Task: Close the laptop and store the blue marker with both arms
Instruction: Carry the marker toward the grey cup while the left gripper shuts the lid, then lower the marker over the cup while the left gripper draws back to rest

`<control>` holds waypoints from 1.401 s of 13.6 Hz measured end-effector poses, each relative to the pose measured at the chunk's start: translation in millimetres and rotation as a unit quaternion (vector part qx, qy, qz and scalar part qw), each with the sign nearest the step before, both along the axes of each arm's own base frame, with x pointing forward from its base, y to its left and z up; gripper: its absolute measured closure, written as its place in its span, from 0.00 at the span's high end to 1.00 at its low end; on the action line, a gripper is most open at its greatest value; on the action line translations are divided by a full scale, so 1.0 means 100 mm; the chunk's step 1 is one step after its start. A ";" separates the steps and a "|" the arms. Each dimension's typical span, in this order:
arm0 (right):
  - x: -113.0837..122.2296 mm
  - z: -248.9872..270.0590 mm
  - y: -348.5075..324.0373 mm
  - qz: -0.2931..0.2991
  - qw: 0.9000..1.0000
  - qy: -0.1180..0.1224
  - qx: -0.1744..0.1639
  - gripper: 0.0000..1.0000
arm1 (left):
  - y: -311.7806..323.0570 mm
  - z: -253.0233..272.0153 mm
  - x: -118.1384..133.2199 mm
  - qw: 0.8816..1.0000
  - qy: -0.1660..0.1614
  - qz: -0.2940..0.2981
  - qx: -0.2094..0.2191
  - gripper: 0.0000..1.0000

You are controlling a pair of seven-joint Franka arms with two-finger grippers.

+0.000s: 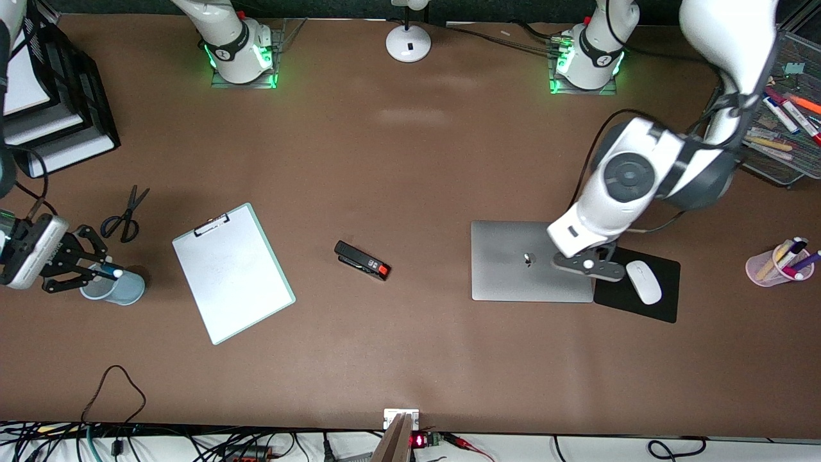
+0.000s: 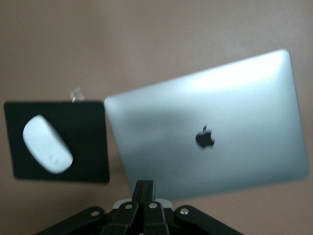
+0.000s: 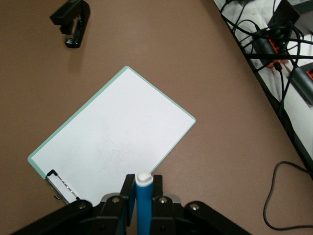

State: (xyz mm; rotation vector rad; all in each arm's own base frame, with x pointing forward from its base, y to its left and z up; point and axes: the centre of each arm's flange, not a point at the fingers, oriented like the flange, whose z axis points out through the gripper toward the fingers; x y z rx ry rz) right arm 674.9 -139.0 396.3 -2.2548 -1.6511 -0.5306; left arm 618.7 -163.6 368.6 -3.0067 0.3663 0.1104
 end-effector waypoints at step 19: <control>0.03 -0.71 -0.88 0.050 0.995 -0.027 0.087 0.18 | 0.83 2.06 -0.16 0.996 0.052 0.037 -0.057 1.00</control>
